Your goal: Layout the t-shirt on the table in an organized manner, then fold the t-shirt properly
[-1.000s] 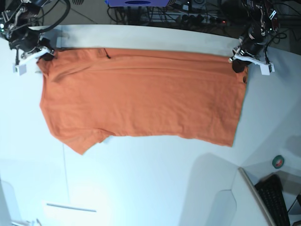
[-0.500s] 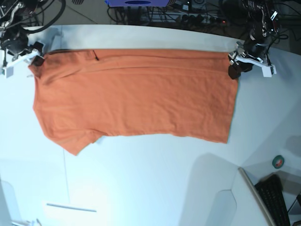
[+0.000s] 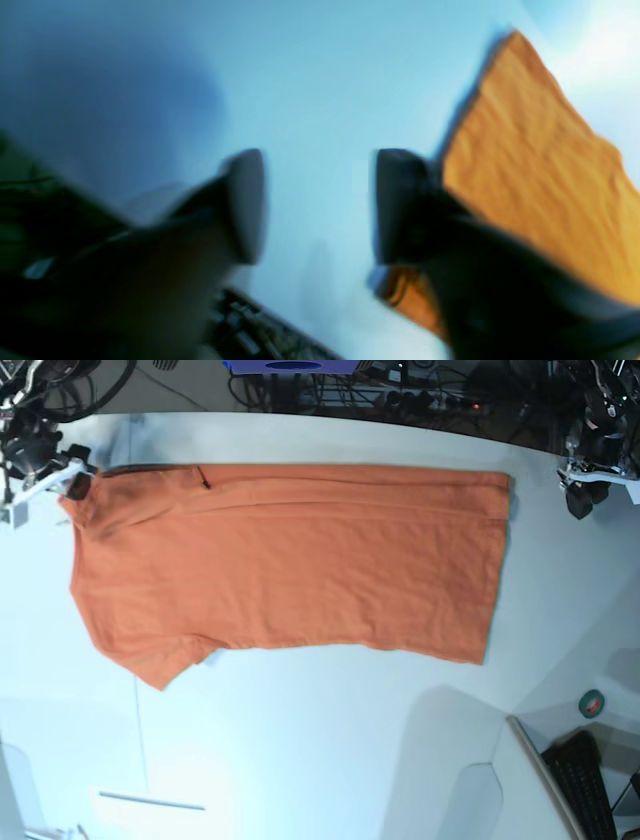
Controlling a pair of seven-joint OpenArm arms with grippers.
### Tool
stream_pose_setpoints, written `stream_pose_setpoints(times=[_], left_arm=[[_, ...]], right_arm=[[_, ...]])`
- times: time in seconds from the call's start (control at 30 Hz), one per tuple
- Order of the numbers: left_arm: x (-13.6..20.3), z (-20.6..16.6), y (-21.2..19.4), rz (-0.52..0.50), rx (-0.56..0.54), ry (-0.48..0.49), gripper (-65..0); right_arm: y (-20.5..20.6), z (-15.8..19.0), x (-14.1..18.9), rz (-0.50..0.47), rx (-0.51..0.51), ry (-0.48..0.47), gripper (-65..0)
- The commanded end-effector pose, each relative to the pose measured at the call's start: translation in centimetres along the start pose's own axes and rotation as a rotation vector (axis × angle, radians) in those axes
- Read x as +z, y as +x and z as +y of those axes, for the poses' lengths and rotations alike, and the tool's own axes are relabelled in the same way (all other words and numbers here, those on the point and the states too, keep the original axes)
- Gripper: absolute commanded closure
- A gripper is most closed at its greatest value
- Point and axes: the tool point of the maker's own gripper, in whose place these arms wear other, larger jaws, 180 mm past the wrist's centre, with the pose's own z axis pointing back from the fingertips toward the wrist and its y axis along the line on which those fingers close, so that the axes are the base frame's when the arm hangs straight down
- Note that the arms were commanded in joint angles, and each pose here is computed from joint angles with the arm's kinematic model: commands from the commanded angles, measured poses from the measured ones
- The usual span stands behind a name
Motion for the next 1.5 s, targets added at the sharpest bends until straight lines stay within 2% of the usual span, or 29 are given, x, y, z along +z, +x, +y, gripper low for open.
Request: stream_pose_setpoints(times=[0.0, 0.03, 0.07, 0.13, 0.17, 0.23, 0.27, 0.3, 0.5, 0.6, 0.7, 0.73, 0.8, 0.83, 0.87, 0.93, 1.0, 1.1, 1.3, 1.47], left_arm=[[0.1, -0.6, 1.1, -0.019, -0.018, -0.025, -13.0], [0.1, -0.9, 1.1, -0.010, -0.025, -0.030, -2.6], [0.2, -1.3, 1.3, -0.009, -0.032, -0.037, 0.0], [-0.3, -3.1, 1.8, -0.013, -0.047, -0.074, 0.0], [-0.5, -4.3, 1.9, -0.010, -0.065, -0.100, 0.0], [-0.9, -6.4, 1.9, -0.006, -0.089, -0.147, 0.0], [-1.0, -7.2, 1.8, -0.004, -0.102, -0.166, 0.0], [-1.0, -7.8, 1.8, -0.005, -0.107, -0.179, 0.0], [-1.0, -8.3, 1.8, -0.007, -0.111, -0.191, 0.0], [-0.8, -7.7, 1.6, 0.001, -0.111, -0.177, 0.0], [0.1, -5.9, -0.2, 0.050, -0.106, -0.144, 0.0], [0.5, -4.9, -0.7, 0.061, -0.095, -0.123, 0.0], [0.9, -3.5, -1.6, 0.074, -0.062, -0.087, -1.3], [1.0, -3.0, -2.1, 0.079, -0.042, -0.072, -10.7], [1.1, -2.5, -2.5, 0.085, -0.025, -0.059, -21.2], [1.1, -2.0, -3.0, 0.096, -0.010, -0.048, -37.7], [1.1, -2.0, -3.6, 0.108, -0.001, -0.048, -44.6], [1.1, -2.6, -4.7, 0.123, 0.012, -0.077, -43.8], [0.8, -2.6, -6.7, 0.165, 0.034, -0.105, -42.8], [0.6, -1.9, -7.9, 0.179, 0.064, -0.091, -33.2]], right_arm=[[1.8, 0.7, 0.4, -0.057, 0.040, 0.018, -26.3], [2.5, 1.3, 0.1, -0.070, 0.074, 0.035, -26.3], [3.6, 2.0, -0.2, -0.091, 0.109, 0.053, -26.3], [5.7, 3.3, -0.9, -0.125, 0.164, 0.090, -25.7], [6.4, 3.5, -1.2, -0.134, 0.179, 0.099, -23.0], [7.8, 3.5, -1.7, -0.149, 0.183, 0.104, -11.1], [8.2, 3.4, -1.8, -0.154, 0.183, 0.105, -2.3], [8.3, 3.3, -1.7, -0.153, 0.186, 0.101, 0.0], [8.7, 3.1, -2.2, -0.154, 0.174, 0.103, 0.0], [8.3, 0.5, -1.2, -0.173, 0.098, 0.040, 0.0], [5.4, -2.6, -0.2, -0.164, -0.054, -0.040, 0.0], [4.5, -3.3, -0.1, -0.150, -0.082, -0.055, -6.5], [3.1, -4.3, -0.1, -0.127, -0.118, -0.069, -28.4], [2.3, -4.5, -0.4, -0.105, -0.133, -0.067, -37.4], [1.4, -4.6, -0.9, -0.083, -0.149, -0.061, -42.2], [-0.1, -4.5, -1.8, -0.042, -0.179, -0.041, -40.7], [-0.7, -4.5, -2.3, -0.025, -0.171, -0.015, -39.5], [-1.1, -3.9, -2.8, -0.030, -0.207, 0.061, -39.6], [-1.7, -4.2, -3.4, -0.034, -0.287, 0.121, -39.0], [-1.6, -4.0, -3.7, -0.039, -0.306, 0.136, -39.0]])
